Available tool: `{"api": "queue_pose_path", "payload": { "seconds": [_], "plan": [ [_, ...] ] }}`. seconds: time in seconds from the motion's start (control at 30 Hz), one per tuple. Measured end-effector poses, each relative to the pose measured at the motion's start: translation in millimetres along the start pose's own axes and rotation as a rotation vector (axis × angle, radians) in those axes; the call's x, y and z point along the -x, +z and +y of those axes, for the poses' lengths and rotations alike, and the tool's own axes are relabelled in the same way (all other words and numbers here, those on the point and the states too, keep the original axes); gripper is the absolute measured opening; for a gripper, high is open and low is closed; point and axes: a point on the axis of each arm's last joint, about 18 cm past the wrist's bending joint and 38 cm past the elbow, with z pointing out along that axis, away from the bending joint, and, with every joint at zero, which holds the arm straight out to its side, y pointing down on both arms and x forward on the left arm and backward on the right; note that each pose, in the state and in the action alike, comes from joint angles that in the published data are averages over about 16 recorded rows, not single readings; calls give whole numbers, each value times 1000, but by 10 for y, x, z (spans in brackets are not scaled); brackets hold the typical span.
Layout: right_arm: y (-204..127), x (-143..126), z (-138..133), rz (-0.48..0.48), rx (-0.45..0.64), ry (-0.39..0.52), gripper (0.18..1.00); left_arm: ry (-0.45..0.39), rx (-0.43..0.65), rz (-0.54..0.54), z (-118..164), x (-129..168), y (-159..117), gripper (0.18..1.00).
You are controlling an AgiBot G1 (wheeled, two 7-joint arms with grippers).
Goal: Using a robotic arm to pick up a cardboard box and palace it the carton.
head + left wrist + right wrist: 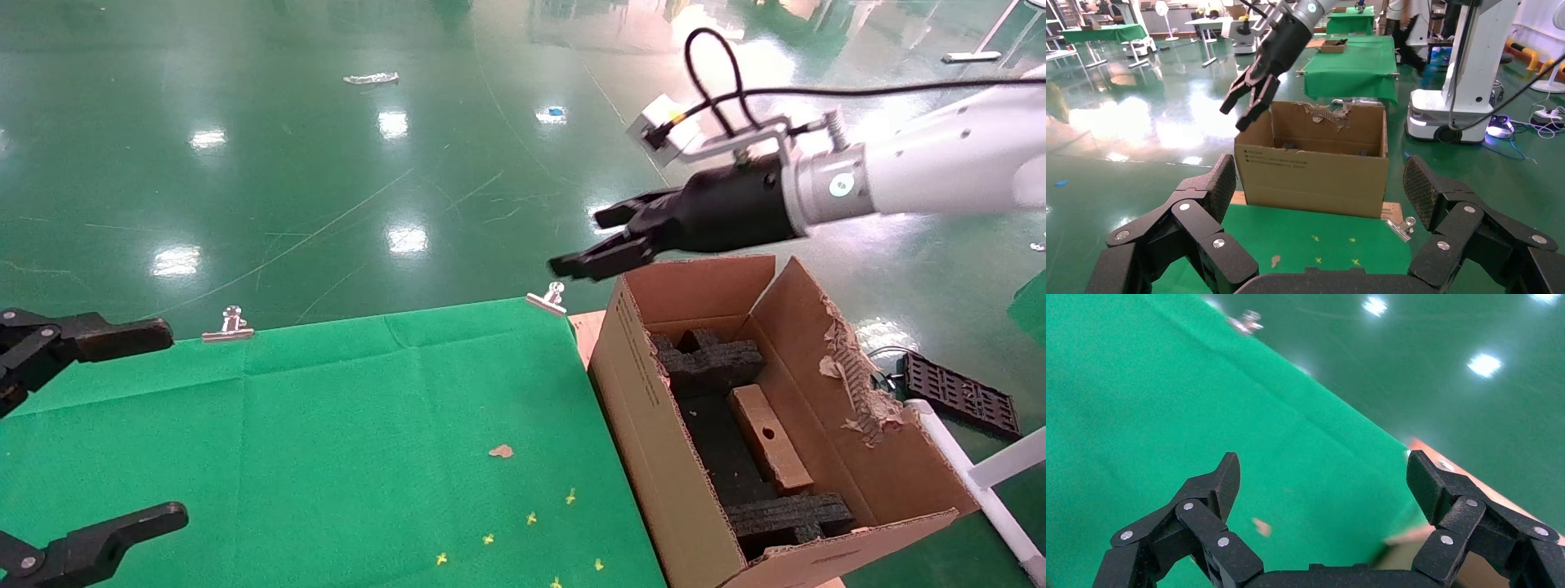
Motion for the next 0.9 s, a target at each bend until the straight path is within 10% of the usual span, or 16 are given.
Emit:
{"api": "queue_pose_path", "payload": {
  "seconds": [0.9],
  "plan": [
    [-47,1261,255,-423,-424,-227,1000,0,0,0,0,0,0,1001]
  ]
}}
